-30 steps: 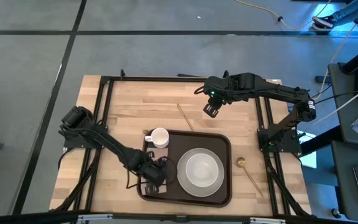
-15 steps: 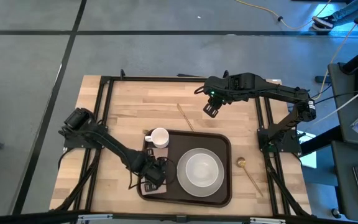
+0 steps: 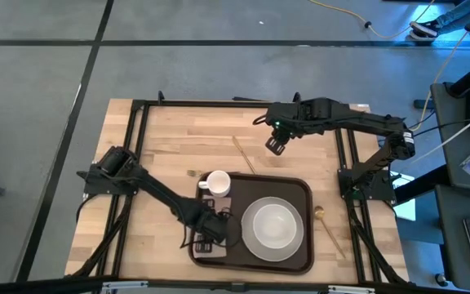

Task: Set up tray
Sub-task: Put the brown napkin on the black serving tray to the bottom of the white mug, then put the gold spoon on top of the brown napkin

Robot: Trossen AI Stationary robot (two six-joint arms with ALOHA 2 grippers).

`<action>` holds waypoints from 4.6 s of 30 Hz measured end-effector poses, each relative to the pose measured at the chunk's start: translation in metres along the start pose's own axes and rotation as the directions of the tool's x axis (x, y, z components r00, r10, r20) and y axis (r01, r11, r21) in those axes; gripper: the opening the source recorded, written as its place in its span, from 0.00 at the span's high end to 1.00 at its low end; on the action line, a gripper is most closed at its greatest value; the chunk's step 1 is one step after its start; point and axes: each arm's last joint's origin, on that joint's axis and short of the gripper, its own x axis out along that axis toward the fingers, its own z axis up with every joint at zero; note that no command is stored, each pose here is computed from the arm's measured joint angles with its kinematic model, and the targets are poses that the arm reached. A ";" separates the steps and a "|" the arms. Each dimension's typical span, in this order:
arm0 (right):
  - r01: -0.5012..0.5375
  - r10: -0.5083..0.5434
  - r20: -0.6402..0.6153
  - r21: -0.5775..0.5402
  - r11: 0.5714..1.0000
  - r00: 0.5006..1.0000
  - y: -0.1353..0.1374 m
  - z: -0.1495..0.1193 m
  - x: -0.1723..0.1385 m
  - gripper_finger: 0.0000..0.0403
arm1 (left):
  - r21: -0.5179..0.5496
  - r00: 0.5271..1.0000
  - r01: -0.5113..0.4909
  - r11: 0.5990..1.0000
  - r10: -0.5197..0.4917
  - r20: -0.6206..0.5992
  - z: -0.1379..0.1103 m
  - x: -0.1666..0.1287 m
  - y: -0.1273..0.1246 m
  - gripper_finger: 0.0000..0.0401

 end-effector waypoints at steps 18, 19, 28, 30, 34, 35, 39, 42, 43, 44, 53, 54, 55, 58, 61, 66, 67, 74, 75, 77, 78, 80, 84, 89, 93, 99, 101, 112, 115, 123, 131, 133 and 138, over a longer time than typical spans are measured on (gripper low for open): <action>0.001 -0.002 -0.019 -0.014 1.000 1.000 0.002 -0.003 0.008 0.67 | -0.062 0.938 0.114 0.992 -0.087 0.335 0.016 -0.081 0.002 0.46; 0.000 0.000 -0.020 -0.014 1.000 1.000 0.002 -0.003 0.008 0.67 | -0.056 0.937 0.112 0.992 -0.086 0.338 0.016 -0.081 0.000 0.49; -0.002 0.001 -0.021 -0.014 1.000 1.000 0.002 -0.003 0.008 0.67 | 0.046 0.941 0.102 0.994 -0.111 0.321 0.005 -0.070 -0.025 0.95; -0.002 0.002 -0.019 -0.014 1.000 1.000 0.002 -0.003 0.008 0.67 | -0.011 0.946 0.079 0.997 -0.071 0.316 0.005 -0.064 -0.024 0.98; -0.004 0.004 -0.015 0.008 1.000 1.000 0.002 -0.003 0.008 0.67 | -0.038 0.959 0.080 0.996 -0.067 0.277 0.003 -0.046 -0.030 0.99; -0.004 0.004 -0.014 0.011 1.000 1.000 0.002 -0.003 0.008 0.67 | -0.028 0.964 0.078 0.997 -0.068 0.256 0.001 -0.039 -0.033 0.99; -0.004 0.004 -0.015 0.012 1.000 1.000 0.002 -0.003 0.008 0.67 | -0.025 0.975 0.030 0.999 -0.024 0.222 -0.007 -0.019 -0.043 1.00; -0.004 0.004 -0.015 0.014 1.000 1.000 0.002 -0.003 0.008 0.67 | -0.067 0.981 -0.039 0.997 0.051 0.185 -0.012 -0.008 -0.040 1.00; -0.004 0.004 -0.015 0.015 1.000 1.000 0.002 -0.003 0.008 0.67 | -0.078 0.984 -0.049 0.996 0.061 0.168 -0.013 -0.006 -0.039 1.00; -0.004 0.004 -0.015 0.018 1.000 1.000 0.002 -0.003 0.008 0.67 | -0.087 0.987 -0.058 0.995 0.071 0.145 -0.015 -0.005 -0.038 1.00; -0.005 0.005 -0.014 0.035 0.999 1.000 0.002 -0.003 0.008 0.67 | 0.050 0.975 0.150 0.987 -0.157 0.159 -0.006 0.001 -0.050 1.00; -0.005 0.006 -0.012 0.035 0.999 1.000 0.002 -0.002 0.008 0.67 | 0.081 0.970 0.163 0.983 -0.175 0.166 -0.005 0.000 -0.051 1.00; -0.007 0.008 -0.009 0.037 0.999 1.000 0.002 -0.002 0.008 0.67 | 0.110 0.968 0.169 0.980 -0.186 0.168 -0.004 0.000 -0.052 1.00; -0.055 0.056 -0.012 0.043 0.998 0.998 0.004 -0.001 0.008 0.67 | 0.153 0.969 0.157 0.976 -0.182 0.168 -0.002 0.001 -0.049 1.00; -0.166 0.165 -0.039 -0.004 0.986 0.985 0.009 -0.001 0.007 0.67 | 0.155 0.968 0.168 0.973 -0.193 0.159 -0.001 0.001 -0.047 1.00; -0.236 0.256 0.057 -0.238 0.942 0.965 0.038 -0.003 -0.004 0.67 | 0.154 0.964 0.160 0.975 -0.188 0.190 0.001 -0.011 -0.045 1.00; -0.245 0.277 0.078 -0.283 0.927 0.958 0.046 -0.004 -0.007 0.67 | 0.155 0.962 0.151 0.976 -0.182 0.206 0.001 -0.017 -0.045 1.00; -0.387 0.432 0.171 -0.242 0.890 0.886 0.096 -0.020 -0.033 0.67 | 0.012 0.936 0.090 0.996 -0.089 0.341 -0.003 -0.066 -0.041 1.00; -0.407 0.450 0.175 -0.232 0.883 0.876 0.102 -0.023 -0.036 0.67 | -0.024 0.943 0.075 0.997 -0.063 0.328 -0.005 -0.068 -0.038 1.00; -0.436 0.477 0.180 -0.226 0.871 0.860 0.113 -0.031 -0.043 0.67 | -0.087 0.957 0.033 0.996 -0.006 0.289 -0.010 -0.068 -0.034 1.00; -0.439 0.480 0.185 -0.222 0.871 0.858 0.117 -0.035 -0.046 0.67 | -0.111 0.962 0.006 0.994 0.025 0.273 -0.012 -0.068 -0.031 1.00; -0.434 0.472 0.187 -0.209 0.876 0.862 0.125 -0.044 -0.052 0.67 | -0.127 0.966 -0.038 0.991 0.069 0.249 -0.015 -0.065 -0.029 1.00; -0.440 0.458 0.137 -0.140 0.887 0.878 0.135 -0.063 -0.059 0.67 | -0.140 0.973 -0.099 0.985 0.125 0.192 -0.017 -0.055 -0.022 1.00; -0.410 0.416 0.168 -0.071 0.909 0.894 0.147 -0.075 -0.062 0.67 | -0.150 0.973 -0.117 0.982 0.143 0.181 -0.006 -0.040 -0.012 1.00; -0.387 0.393 0.172 -0.065 0.920 0.903 0.162 -0.079 -0.053 0.67 | -0.166 0.979 -0.148 0.975 0.169 0.119 -0.003 -0.020 -0.003 1.00; -0.361 0.375 0.120 -0.119 0.925 0.919 0.186 -0.084 -0.030 0.67 | -0.218 0.974 -0.209 0.953 0.224 0.043 -0.001 0.002 0.010 1.00; -0.339 0.348 0.087 -0.099 0.935 0.933 0.188 -0.087 -0.024 0.67 | -0.260 0.969 -0.235 0.937 0.245 0.009 -0.003 0.006 0.014 1.00; -0.068 0.068 0.003 0.022 0.997 0.998 0.166 -0.102 -0.016 0.67 | -0.349 0.905 -0.422 0.837 0.408 -0.117 -0.016 0.005 0.030 1.00; -0.070 0.070 0.004 0.014 0.997 0.998 0.166 -0.102 -0.016 0.67 | -0.338 0.889 -0.454 0.824 0.445 -0.110 -0.017 0.004 0.031 1.00; -0.086 0.086 -0.037 0.002 0.996 0.996 0.166 -0.103 -0.016 0.67 | -0.339 0.898 -0.429 0.837 0.436 -0.059 -0.016 -0.020 0.033 1.00; -0.228 0.216 0.102 0.134 0.964 0.971 0.180 -0.091 -0.019 0.67 | -0.301 0.906 -0.380 0.875 0.417 0.069 -0.017 -0.065 0.029 1.00; -0.288 0.273 0.152 0.087 0.954 0.950 0.186 -0.086 -0.021 0.67 | -0.267 0.916 -0.362 0.893 0.394 0.077 -0.018 -0.071 0.029 1.00; -0.354 0.355 0.179 -0.037 0.934 0.918 0.193 -0.081 -0.024 0.67 | -0.226 0.940 -0.292 0.929 0.322 0.108 -0.021 -0.091 0.027 1.00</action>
